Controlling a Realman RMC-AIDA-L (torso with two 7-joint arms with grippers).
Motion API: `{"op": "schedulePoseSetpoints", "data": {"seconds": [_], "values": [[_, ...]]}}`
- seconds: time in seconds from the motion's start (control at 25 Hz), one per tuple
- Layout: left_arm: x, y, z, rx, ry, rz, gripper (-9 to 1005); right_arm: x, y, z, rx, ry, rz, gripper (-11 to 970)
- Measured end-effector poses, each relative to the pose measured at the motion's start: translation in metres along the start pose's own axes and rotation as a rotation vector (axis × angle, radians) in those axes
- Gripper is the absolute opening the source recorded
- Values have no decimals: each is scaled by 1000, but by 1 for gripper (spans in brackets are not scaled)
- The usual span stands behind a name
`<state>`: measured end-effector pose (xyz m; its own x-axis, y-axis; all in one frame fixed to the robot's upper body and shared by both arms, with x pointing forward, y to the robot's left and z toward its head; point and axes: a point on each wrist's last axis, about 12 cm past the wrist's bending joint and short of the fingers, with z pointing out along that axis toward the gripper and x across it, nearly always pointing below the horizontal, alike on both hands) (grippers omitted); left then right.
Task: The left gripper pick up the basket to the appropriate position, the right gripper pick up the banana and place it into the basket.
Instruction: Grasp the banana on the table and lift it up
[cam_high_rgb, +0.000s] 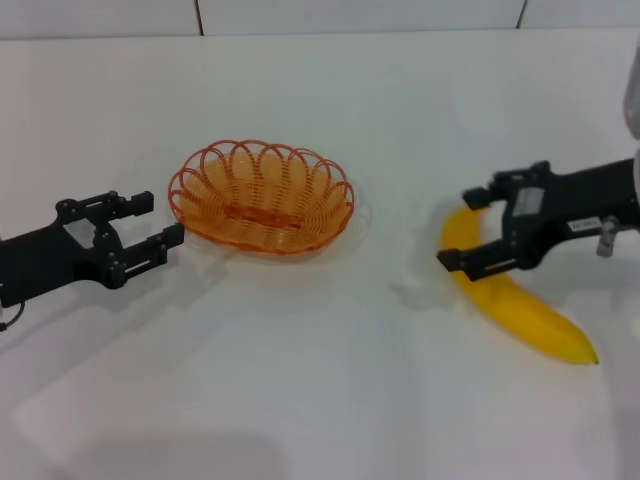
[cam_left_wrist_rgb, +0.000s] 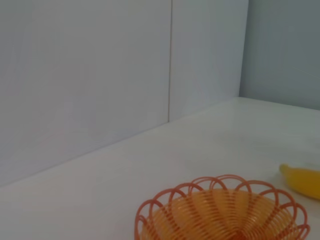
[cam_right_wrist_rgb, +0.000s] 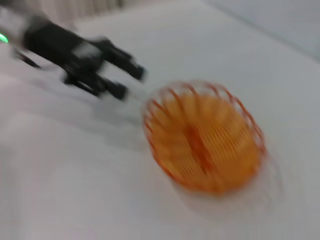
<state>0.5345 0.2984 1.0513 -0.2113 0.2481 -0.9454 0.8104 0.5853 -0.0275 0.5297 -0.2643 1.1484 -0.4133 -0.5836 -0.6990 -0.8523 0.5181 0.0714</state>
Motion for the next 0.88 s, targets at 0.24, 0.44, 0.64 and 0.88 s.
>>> {"op": "schedulePoseSetpoints", "data": {"seconds": [0.24,0.44,0.64,0.88], "values": [[2,-1,0,-4,-8,-5,595,9,-2,2,39,131,101,879],[3,-2,0,-5,-6,-1,595,12,-3,4,59,176,127,870],[3,-2,0,-5,-5,-1,595,15,-5,8,48,197,141,861],[3,-2,0,-2,-4,0,594,20,-8,16,28,239,158,850]]}}
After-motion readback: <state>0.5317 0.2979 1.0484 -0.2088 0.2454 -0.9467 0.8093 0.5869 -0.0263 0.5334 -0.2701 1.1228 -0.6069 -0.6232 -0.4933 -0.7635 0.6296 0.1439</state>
